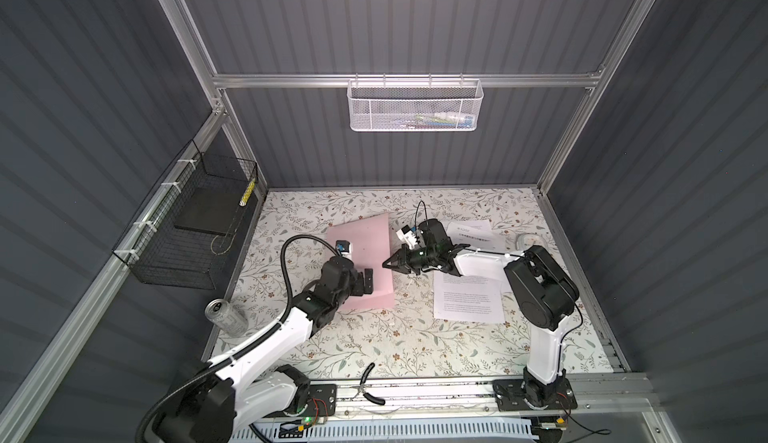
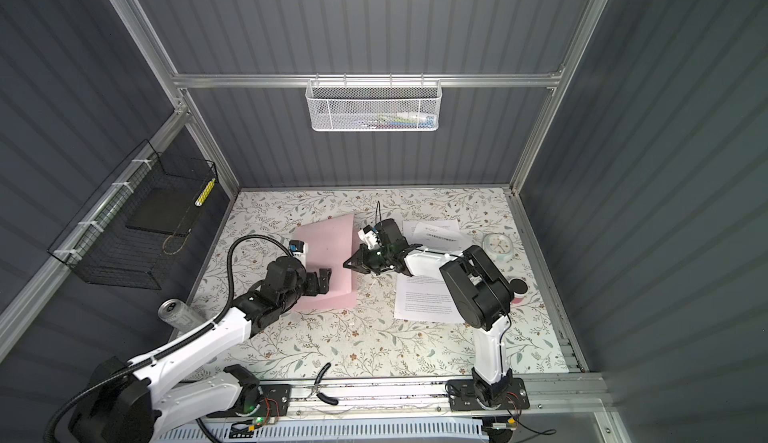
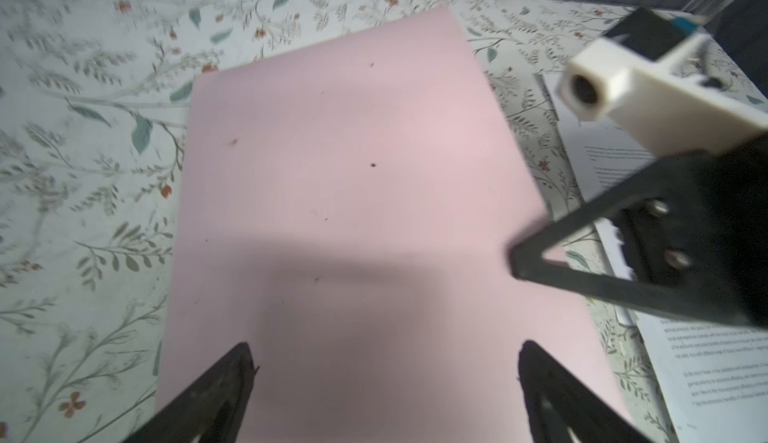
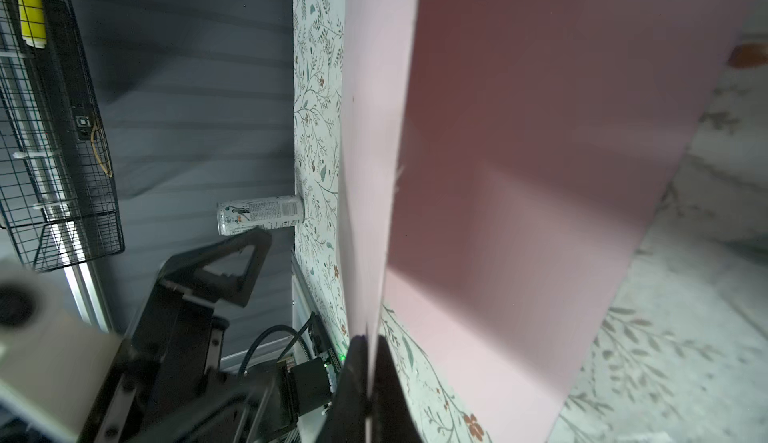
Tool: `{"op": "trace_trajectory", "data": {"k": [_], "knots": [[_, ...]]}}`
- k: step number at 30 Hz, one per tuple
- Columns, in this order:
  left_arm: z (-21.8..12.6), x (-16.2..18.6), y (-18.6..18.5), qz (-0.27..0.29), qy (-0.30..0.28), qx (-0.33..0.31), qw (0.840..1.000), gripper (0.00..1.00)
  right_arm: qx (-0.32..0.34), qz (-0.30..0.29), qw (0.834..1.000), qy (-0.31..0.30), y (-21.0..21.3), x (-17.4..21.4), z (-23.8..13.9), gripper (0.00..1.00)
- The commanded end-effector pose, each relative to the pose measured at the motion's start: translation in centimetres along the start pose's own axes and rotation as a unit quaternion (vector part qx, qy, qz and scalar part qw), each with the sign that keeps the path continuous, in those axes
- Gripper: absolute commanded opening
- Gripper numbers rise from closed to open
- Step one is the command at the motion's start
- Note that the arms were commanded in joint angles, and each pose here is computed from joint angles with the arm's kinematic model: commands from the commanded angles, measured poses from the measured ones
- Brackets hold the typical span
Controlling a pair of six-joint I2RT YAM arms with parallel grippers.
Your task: Put the files into the folder
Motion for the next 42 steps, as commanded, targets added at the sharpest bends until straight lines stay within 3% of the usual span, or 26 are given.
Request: {"op": "trace_trajectory", "data": {"k": [1,4,7,10,18,21,25,39,41,42], "knots": [[-2.1,0.8,1.4,0.074,-0.006,-0.091,0.993,1.00,-0.015,0.022,1.000,-0.003,3.2,-0.7,-1.5,0.00],[-3.0,1.3,-0.8,0.127,-0.002,-0.105,0.986,1.00,-0.016,0.042,0.999,-0.001,4.1,-0.9,-2.2,0.00],[-4.2,1.6,-4.4,0.212,-0.020,-0.127,0.969,1.00,-0.005,0.047,0.999,-0.004,4.4,-1.1,-3.0,0.00],[-3.8,2.5,-6.4,0.256,-0.014,-0.137,0.957,1.00,0.000,0.044,0.999,-0.005,4.6,-0.9,-3.5,0.00],[-2.5,2.8,-8.1,0.277,-0.017,-0.150,0.949,0.99,-0.002,0.038,0.999,-0.008,4.5,0.0,-4.2,0.00],[-2.1,2.5,-8.6,0.284,-0.022,-0.152,0.947,0.94,-0.009,0.037,0.999,-0.004,4.6,0.4,-4.4,0.00],[-1.6,2.0,-8.7,0.288,-0.023,-0.163,0.943,0.76,-0.015,0.038,0.999,-0.003,4.4,0.8,-4.5,0.00],[-0.7,1.5,-8.7,0.286,-0.016,-0.152,0.946,0.43,-0.026,0.044,0.999,0.004,4.7,1.0,-4.4,0.00],[-0.4,1.6,-8.9,0.288,-0.012,-0.145,0.947,0.28,-0.028,0.045,0.999,0.006,4.8,1.1,-4.5,0.00],[-0.3,1.5,-9.0,0.288,-0.011,-0.145,0.947,0.06,-0.029,0.045,0.999,0.006,4.9,1.2,-4.6,0.00]]}}
Point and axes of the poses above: each gripper's point midway between its finger pads, its own z axis out along the fingers, its own y axis along the line the jaws close on, x = y × z, the point moved 1 cm from there along -z, back along the fingers, and after that the axes turned 3 degrees about z, right-handed, at the moved point
